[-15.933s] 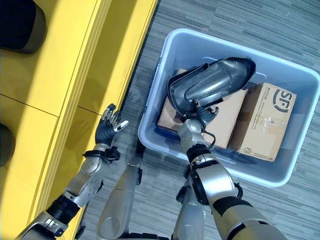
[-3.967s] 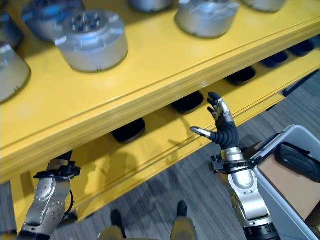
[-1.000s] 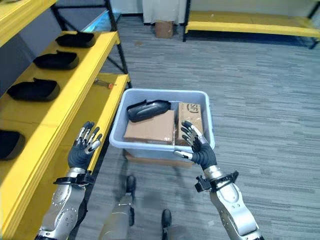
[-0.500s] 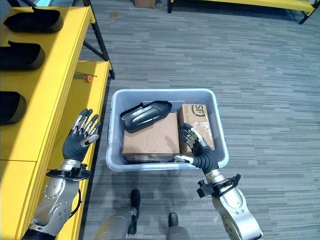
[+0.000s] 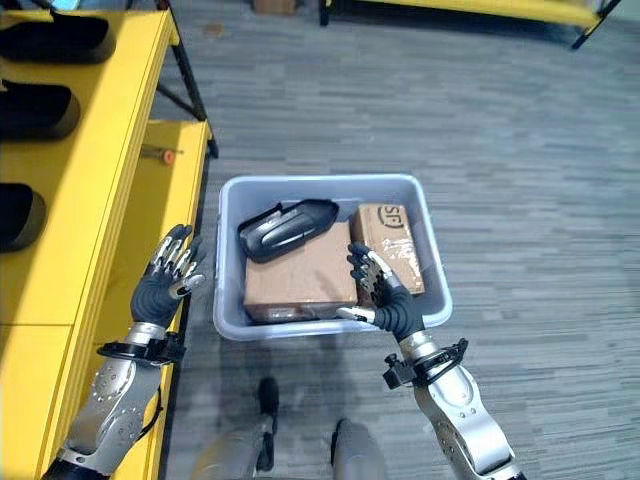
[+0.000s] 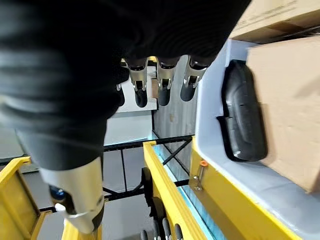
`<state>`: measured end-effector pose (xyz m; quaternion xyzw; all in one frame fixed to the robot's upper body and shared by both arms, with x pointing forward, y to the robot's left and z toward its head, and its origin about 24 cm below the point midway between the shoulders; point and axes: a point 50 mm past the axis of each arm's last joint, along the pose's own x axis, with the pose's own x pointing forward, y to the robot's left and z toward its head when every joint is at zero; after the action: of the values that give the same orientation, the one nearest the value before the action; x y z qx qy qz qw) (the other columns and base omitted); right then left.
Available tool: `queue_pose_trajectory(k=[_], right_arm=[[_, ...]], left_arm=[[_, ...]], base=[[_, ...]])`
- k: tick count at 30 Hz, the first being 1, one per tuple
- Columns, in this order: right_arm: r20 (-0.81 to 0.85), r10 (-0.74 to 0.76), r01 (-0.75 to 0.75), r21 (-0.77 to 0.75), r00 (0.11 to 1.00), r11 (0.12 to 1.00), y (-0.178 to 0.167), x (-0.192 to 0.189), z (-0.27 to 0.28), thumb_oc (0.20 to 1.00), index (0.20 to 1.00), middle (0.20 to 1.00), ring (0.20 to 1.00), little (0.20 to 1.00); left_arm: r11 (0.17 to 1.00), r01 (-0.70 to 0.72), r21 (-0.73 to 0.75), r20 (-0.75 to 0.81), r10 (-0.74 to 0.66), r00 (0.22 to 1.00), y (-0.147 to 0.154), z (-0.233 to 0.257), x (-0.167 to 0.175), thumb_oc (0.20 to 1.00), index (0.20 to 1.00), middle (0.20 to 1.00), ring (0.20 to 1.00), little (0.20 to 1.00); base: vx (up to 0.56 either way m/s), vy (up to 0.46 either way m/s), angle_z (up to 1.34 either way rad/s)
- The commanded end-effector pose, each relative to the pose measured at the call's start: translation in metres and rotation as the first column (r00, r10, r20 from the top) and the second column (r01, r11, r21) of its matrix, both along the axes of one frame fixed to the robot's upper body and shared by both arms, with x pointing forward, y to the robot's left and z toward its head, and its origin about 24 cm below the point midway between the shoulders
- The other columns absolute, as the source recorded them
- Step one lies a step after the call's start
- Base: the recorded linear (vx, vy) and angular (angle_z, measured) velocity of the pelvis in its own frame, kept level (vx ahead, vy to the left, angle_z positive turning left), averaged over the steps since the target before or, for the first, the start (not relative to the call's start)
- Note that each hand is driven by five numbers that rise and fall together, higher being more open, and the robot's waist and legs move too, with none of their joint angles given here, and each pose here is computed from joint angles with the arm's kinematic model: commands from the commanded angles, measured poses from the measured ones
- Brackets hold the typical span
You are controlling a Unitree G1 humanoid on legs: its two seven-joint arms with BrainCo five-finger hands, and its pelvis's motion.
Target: Move parts from the plastic box to the shelf.
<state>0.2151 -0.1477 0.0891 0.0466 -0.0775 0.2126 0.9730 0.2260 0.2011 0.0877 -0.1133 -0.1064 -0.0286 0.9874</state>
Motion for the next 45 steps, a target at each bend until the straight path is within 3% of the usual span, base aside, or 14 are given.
queue_pose_trajectory(k=[1, 14, 19, 23, 27, 31, 32, 37, 45], right_arm=[[0.095, 0.006, -0.008, 0.027, 0.995, 1.0, 0.004, 0.007, 0.016, 1.0, 1.0, 1.0, 1.0, 1.0], [0.066, -0.083, 0.082, 0.011, 0.994, 0.997, -0.024, -0.005, 0.012, 1.0, 1.0, 1.0, 1.0, 1.0], [0.07, -0.093, 0.091, 0.032, 0.993, 0.995, -0.027, -0.006, 0.014, 1.0, 1.0, 1.0, 1.0, 1.0], [0.098, -0.093, 0.09, 0.04, 0.991, 0.995, -0.028, -0.005, 0.02, 1.0, 1.0, 1.0, 1.0, 1.0], [0.122, -0.08, 0.076, 0.038, 0.989, 0.996, -0.026, -0.003, 0.025, 1.0, 1.0, 1.0, 1.0, 1.0], [0.175, -0.035, 0.027, 0.049, 0.984, 0.998, -0.015, 0.006, 0.036, 1.0, 1.0, 1.0, 1.0, 1.0], [0.182, -0.034, 0.025, 0.051, 0.983, 0.998, -0.014, 0.006, 0.038, 1.0, 1.0, 1.0, 1.0, 1.0], [0.22, -0.015, 0.006, 0.042, 0.975, 0.999, -0.008, 0.01, 0.044, 1.0, 1.0, 1.0, 1.0, 1.0], [0.254, -0.01, -0.004, 0.056, 0.967, 0.998, -0.005, 0.012, 0.051, 1.0, 1.0, 1.0, 1.0, 1.0]], left_arm=[[0.998, -0.051, 0.042, 0.147, 0.044, 0.988, 0.012, 0.027, -0.003, 1.0, 1.0, 1.0, 1.0, 1.0], [0.996, -0.014, 0.086, 0.111, 0.005, 0.994, 0.004, 0.017, -0.007, 1.0, 1.0, 1.0, 1.0, 1.0], [0.979, -0.019, 0.204, 0.165, -0.015, 0.986, -0.002, 0.026, 0.0, 1.0, 1.0, 1.0, 1.0, 1.0], [0.939, -0.101, 0.328, 0.275, 0.007, 0.961, -0.003, 0.045, 0.01, 1.0, 1.0, 1.0, 1.0, 1.0], [0.873, -0.207, 0.441, 0.388, 0.023, 0.922, -0.005, 0.063, 0.02, 1.0, 1.0, 1.0, 1.0, 1.0], [0.7, -0.391, 0.597, 0.548, 0.0, 0.836, -0.015, 0.093, 0.048, 1.0, 1.0, 1.0, 1.0, 1.0], [0.688, -0.401, 0.605, 0.556, -0.005, 0.831, -0.016, 0.094, 0.051, 1.0, 1.0, 1.0, 1.0, 1.0], [0.472, -0.543, 0.695, 0.612, 0.008, 0.791, -0.008, 0.103, 0.074, 1.0, 1.0, 1.0, 1.0, 1.0], [0.326, -0.589, 0.74, 0.588, 0.111, 0.801, 0.015, 0.092, 0.09, 1.0, 1.0, 1.0, 1.0, 1.0]], base=[[0.04, -0.096, -0.28], [0.05, -0.152, 0.15], [0.02, -0.038, -0.13], [0.0, 0.002, -0.28], [-0.04, 0.025, -0.34], [-0.09, 0.038, -0.34], [-0.06, 0.023, -0.23], [-0.07, 0.016, -0.09], [-0.02, 0.001, -0.06]])
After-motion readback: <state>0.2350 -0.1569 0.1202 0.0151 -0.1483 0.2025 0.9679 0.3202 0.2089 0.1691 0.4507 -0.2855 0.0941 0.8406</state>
